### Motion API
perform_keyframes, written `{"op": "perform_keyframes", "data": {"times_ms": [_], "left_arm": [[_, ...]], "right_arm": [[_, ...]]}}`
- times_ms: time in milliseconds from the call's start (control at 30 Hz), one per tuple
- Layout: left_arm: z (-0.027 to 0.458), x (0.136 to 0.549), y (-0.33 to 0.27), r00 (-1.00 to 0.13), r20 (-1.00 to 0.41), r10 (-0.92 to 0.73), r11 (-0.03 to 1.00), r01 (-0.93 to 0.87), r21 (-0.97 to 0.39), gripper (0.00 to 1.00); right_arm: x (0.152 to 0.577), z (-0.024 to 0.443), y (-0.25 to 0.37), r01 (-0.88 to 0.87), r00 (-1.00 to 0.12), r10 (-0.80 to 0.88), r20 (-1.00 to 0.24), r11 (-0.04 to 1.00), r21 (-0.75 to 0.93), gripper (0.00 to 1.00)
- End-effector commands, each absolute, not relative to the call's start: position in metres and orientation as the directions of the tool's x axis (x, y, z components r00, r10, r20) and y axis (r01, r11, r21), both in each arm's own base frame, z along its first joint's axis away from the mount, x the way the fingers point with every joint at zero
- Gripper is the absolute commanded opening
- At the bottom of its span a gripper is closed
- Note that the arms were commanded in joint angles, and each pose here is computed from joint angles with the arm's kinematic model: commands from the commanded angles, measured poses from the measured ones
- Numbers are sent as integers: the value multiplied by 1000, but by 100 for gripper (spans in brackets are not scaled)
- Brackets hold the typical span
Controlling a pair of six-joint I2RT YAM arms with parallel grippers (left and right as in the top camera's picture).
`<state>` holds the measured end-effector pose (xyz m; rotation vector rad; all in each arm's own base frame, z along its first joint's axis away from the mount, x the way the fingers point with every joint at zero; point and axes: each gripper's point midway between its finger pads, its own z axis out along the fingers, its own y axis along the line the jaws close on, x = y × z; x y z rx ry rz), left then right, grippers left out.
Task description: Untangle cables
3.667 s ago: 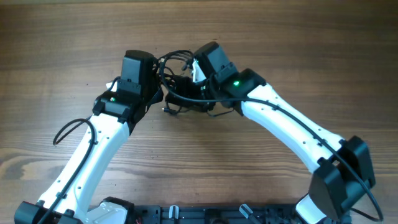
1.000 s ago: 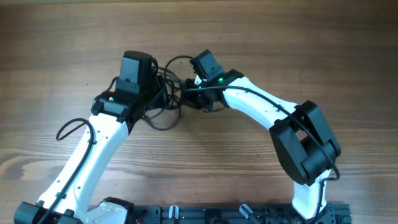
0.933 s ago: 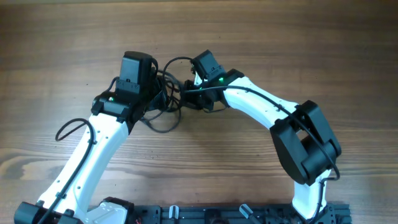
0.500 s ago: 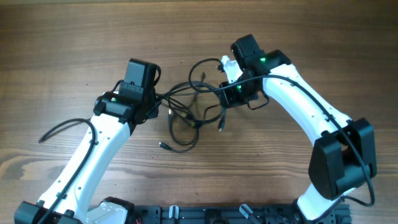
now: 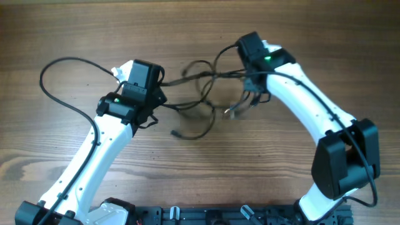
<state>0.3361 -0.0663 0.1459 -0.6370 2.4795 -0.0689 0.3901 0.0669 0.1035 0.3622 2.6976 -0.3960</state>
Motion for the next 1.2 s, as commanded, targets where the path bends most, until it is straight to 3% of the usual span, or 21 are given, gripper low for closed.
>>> {"op": "perform_keyframes", "data": {"times_ms": [0,100,167,233,300,400,433,500,567,800,900,1000,1100,1167], "left_arm": [[162,350,-33,-702,-645,-302,920,-393,-3,4],[165,360,-52,-737,-646,-200,968,-248,-17,4],[165,362,-90,-777,-629,-34,997,16,-74,4],[170,355,-132,-758,-637,139,941,301,-154,4],[175,345,-156,-735,-647,203,869,440,-227,4],[180,334,-174,-750,-635,184,811,481,-333,46],[180,333,-175,-770,-620,148,816,449,-363,100],[179,332,-174,-802,-589,97,826,395,-402,100],[178,332,-174,-808,-582,87,829,383,-408,100],[210,352,-201,-757,-653,-28,768,402,-499,100],[182,344,-215,-796,-604,52,770,417,-483,100],[135,318,-220,-804,-525,280,753,523,-399,100],[110,300,-220,-764,-478,433,707,617,-345,100],[98,304,-211,-755,-462,466,728,624,-284,98]], "right_arm": [[414,126,11,332,-864,203,-460,918,-218,4],[420,116,34,153,-914,143,-380,988,3,4],[421,121,74,-129,-924,-35,-380,966,225,4],[419,127,82,-157,-925,-18,-379,927,340,5],[420,128,74,-100,-931,43,-361,925,367,12],[419,120,44,135,-926,237,-294,935,327,24],[417,118,36,190,-918,281,-278,931,313,29],[412,117,22,293,-897,366,-248,912,286,49],[410,121,15,320,-888,385,-250,910,265,60],[418,171,36,136,-886,277,-371,922,364,80],[419,171,36,135,-886,277,-373,922,364,85],[415,167,36,141,-892,277,-358,921,362,86],[412,165,36,147,-897,277,-344,921,360,86],[412,166,37,143,-898,275,-342,921,364,86]]}}
